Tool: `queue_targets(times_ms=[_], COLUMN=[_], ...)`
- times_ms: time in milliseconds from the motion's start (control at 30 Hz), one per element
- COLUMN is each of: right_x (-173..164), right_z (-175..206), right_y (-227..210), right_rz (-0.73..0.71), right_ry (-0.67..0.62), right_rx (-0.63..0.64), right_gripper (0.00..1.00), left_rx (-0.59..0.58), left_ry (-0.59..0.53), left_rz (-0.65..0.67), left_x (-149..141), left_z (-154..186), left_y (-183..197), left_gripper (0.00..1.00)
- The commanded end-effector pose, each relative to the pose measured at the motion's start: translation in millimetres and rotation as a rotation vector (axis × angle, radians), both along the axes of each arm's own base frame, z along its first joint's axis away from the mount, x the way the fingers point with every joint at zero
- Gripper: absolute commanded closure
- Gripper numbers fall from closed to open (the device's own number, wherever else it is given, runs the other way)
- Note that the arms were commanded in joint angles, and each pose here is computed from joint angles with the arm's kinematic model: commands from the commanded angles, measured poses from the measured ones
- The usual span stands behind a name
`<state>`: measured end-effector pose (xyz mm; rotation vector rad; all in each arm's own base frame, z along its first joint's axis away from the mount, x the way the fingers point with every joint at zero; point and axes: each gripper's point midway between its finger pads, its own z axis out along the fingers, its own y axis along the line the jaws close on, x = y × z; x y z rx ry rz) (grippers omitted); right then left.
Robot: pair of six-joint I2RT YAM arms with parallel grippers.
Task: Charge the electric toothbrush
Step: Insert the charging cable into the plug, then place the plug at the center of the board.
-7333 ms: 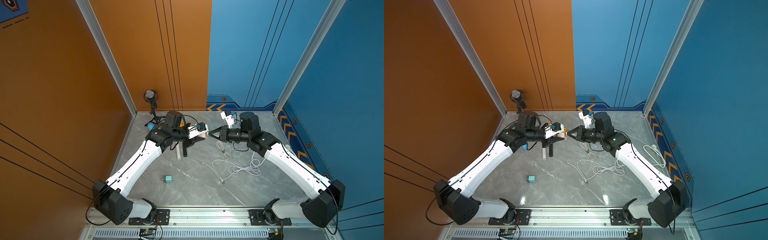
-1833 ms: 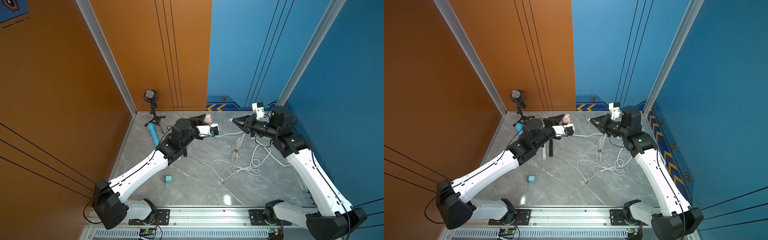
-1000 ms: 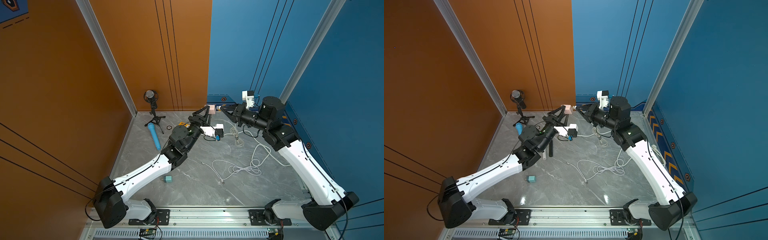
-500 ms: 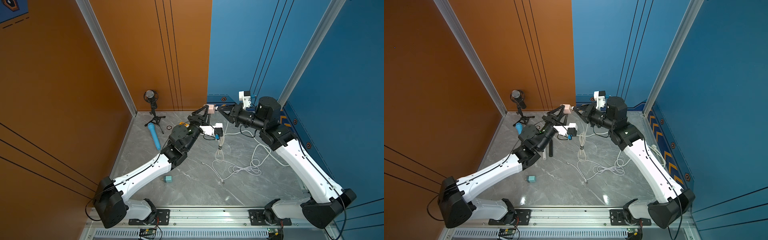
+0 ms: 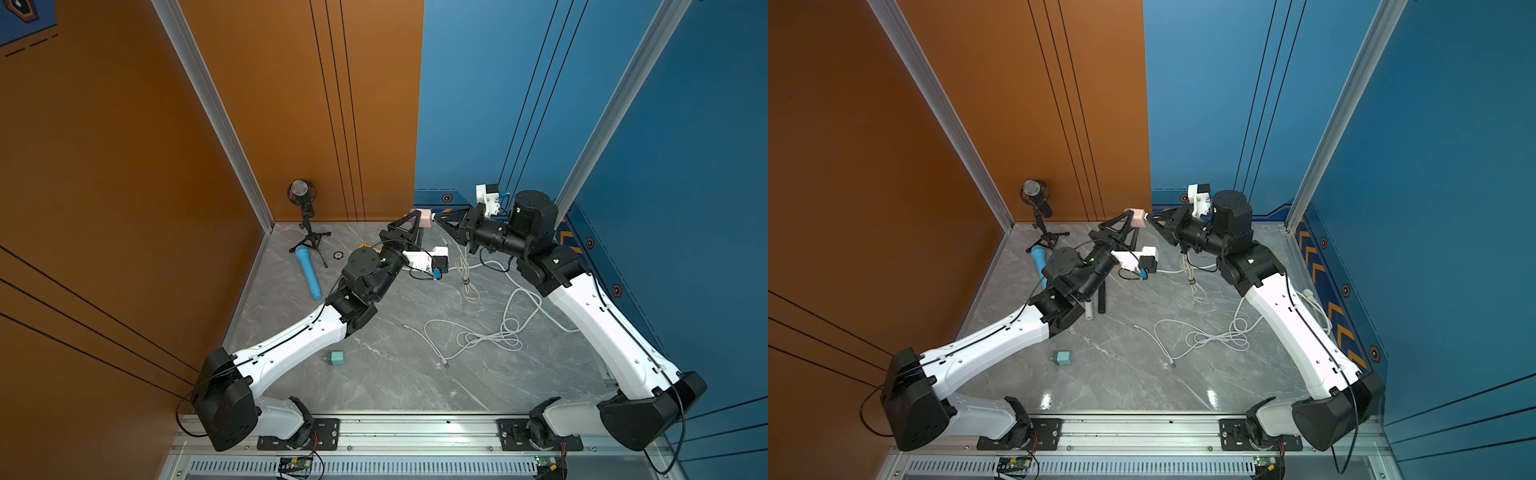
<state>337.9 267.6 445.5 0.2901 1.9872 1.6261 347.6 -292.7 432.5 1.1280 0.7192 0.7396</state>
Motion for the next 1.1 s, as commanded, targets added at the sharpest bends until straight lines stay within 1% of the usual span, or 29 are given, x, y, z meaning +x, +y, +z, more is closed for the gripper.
queue_targets(times_ms=[0, 133, 233, 267, 333, 367, 433, 467, 500, 533, 567, 600, 667, 700, 800, 867, 967, 1067], right_x=[-5, -6, -7, -8, -10, -12, -22, -28, -34, -40, -46, -50, -60, -63, -64, -63, -60, -58], right_z=[-12, -31, -46, -48, -46, -42, -35, -31, -29, -30, -28, -29, -23, -20, -21, -26, -34, -41], right_y=[14, 23, 30, 30, 26, 19, 3, -7, -17, -26, -37, -48, -67, -75, -92, -97, -97, -97], right_rz=[0.074, 0.116, 0.143, 0.147, 0.144, 0.133, 0.112, 0.102, 0.086, 0.074, 0.052, 0.027, -0.022, -0.047, -0.099, -0.114, -0.117, -0.12], right_ry=[0.021, 0.061, 0.1, 0.1, 0.083, 0.057, -0.002, -0.031, -0.058, -0.072, -0.094, -0.107, -0.153, -0.17, -0.189, -0.177, -0.157, -0.14], right_rx=[-0.05, -0.082, -0.094, -0.096, -0.108, -0.122, -0.158, -0.167, -0.176, -0.185, -0.189, -0.196, -0.201, -0.206, -0.256, -0.282, -0.29, -0.299], right_gripper=[1.0, 1.0, 1.0, 1.0, 1.0, 0.96, 0.77, 0.68, 0.59, 0.53, 0.49, 0.47, 0.43, 0.42, 0.39, 0.39, 0.39, 0.39], left_rx=[-0.002, 0.047, 0.026, 0.019, 0.035, 0.05, 0.157, 0.184, 0.22, 0.23, 0.233, 0.261, 0.265, 0.23, 0.209, 0.204, 0.24, 0.264], left_ry=[-0.088, -0.085, -0.049, -0.025, 0.037, 0.084, 0.286, 0.416, 0.566, 0.692, 0.804, 0.894, 1.014, 1.086, 1.239, 1.311, 1.381, 1.472], left_rz=[-0.197, -0.263, -0.309, -0.313, -0.281, -0.244, -0.13, -0.073, -0.038, 0.002, 0.047, 0.079, 0.133, 0.146, 0.17, 0.228, 0.336, 0.367], left_x=[-41, -57, -64, -63, -55, -44, -17, -4, 2, 5, 5, -1, -12, -20, -40, -46, -50, -57], left_z=[22, 15, 14, 13, 3, -6, -45, -67, -95, -118, -140, -160, -187, -196, -226, -245, -278, -310], left_y=[-37, -56, -64, -64, -62, -57, -39, -24, -10, 4, 18, 28, 39, 40, 46, 54, 69, 74], left_gripper=[1.0, 1.0, 1.0, 1.0, 1.0, 1.0, 1.0, 1.0, 1.0, 1.0, 1.0, 1.0, 1.0, 1.0, 1.0, 1.0, 1.0, 1.0])
